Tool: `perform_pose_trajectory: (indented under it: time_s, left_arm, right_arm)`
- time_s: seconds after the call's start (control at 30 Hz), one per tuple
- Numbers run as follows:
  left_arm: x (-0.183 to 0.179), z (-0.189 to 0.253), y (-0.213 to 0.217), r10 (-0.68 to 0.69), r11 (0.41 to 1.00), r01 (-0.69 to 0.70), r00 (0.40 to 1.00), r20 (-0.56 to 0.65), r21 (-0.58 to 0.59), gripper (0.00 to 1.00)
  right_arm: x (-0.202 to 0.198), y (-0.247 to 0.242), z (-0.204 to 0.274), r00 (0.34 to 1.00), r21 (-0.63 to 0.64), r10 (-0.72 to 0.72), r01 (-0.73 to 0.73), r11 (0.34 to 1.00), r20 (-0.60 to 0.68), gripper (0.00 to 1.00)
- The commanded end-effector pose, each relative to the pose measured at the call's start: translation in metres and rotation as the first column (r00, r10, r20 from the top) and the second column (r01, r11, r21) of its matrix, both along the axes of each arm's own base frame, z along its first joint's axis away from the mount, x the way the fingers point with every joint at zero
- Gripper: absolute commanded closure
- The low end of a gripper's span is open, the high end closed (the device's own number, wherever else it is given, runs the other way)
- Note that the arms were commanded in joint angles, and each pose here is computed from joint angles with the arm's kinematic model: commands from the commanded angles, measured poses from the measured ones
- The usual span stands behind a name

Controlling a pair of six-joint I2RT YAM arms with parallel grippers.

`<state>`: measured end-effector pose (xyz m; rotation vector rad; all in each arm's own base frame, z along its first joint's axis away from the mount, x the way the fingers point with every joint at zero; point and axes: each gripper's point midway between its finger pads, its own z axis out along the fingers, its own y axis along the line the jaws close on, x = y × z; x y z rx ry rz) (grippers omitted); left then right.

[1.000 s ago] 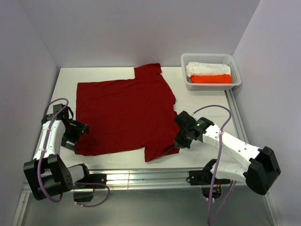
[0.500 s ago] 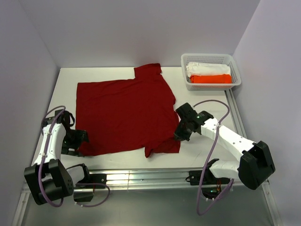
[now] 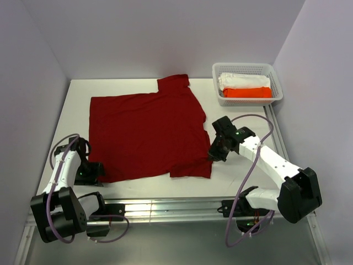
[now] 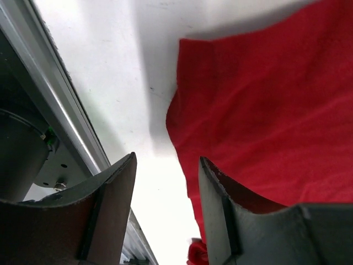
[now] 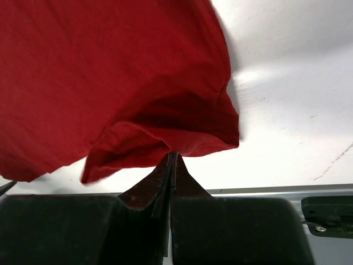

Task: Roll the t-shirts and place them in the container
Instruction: Fold the tshirt

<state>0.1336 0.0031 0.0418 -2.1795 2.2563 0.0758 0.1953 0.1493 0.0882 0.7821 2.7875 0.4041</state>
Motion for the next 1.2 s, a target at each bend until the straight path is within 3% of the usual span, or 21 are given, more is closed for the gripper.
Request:
perform_pose_trajectory:
  time_s: [0.0, 0.1, 0.4, 0.53, 0.7, 0.8, 1.17]
  left_arm:
    - [0.005, 0.0, 0.009, 0.049, 0.998, -0.05, 0.999, 0.018, 0.049, 0.45]
    - [0.01, 0.001, 0.017, 0.064, 0.994, -0.066, 0.998, 0.021, 0.084, 0.44]
    - [0.019, -0.019, 0.03, 0.1, 0.985, -0.1, 0.995, 0.003, 0.138, 0.53]
    - [0.019, -0.026, 0.037, 0.114, 0.978, -0.111, 0.994, -0.003, 0.178, 0.7]
    - [0.014, -0.037, 0.041, 0.103, 0.977, -0.091, 0.993, -0.053, 0.194, 0.8]
    - [0.015, -0.04, 0.042, 0.088, 0.978, -0.076, 0.994, -0.057, 0.194, 0.99]
    - [0.035, -0.021, 0.046, 0.01, 0.986, 0.008, 0.994, -0.106, 0.167, 0.99]
  right_arm:
    - [0.01, -0.002, 0.017, 0.999, 0.008, 0.018, -0.018, 1.0, 0.042, 1.0]
    - [0.011, -0.002, 0.019, 0.999, 0.02, 0.007, -0.007, 1.0, 0.04, 1.0]
    - [0.014, -0.005, 0.023, 0.999, 0.015, -0.001, 0.0, 1.0, 0.042, 1.0]
    - [0.019, -0.006, 0.031, 0.998, 0.016, -0.008, 0.007, 1.0, 0.061, 1.0]
    - [0.03, -0.007, 0.053, 0.993, 0.015, -0.008, 0.006, 1.0, 0.122, 1.0]
    - [0.037, -0.008, 0.065, 0.988, 0.004, -0.002, 0.001, 1.0, 0.156, 1.0]
    - [0.078, -0.012, 0.121, 0.951, -0.043, 0.041, -0.029, 0.999, 0.308, 1.0]
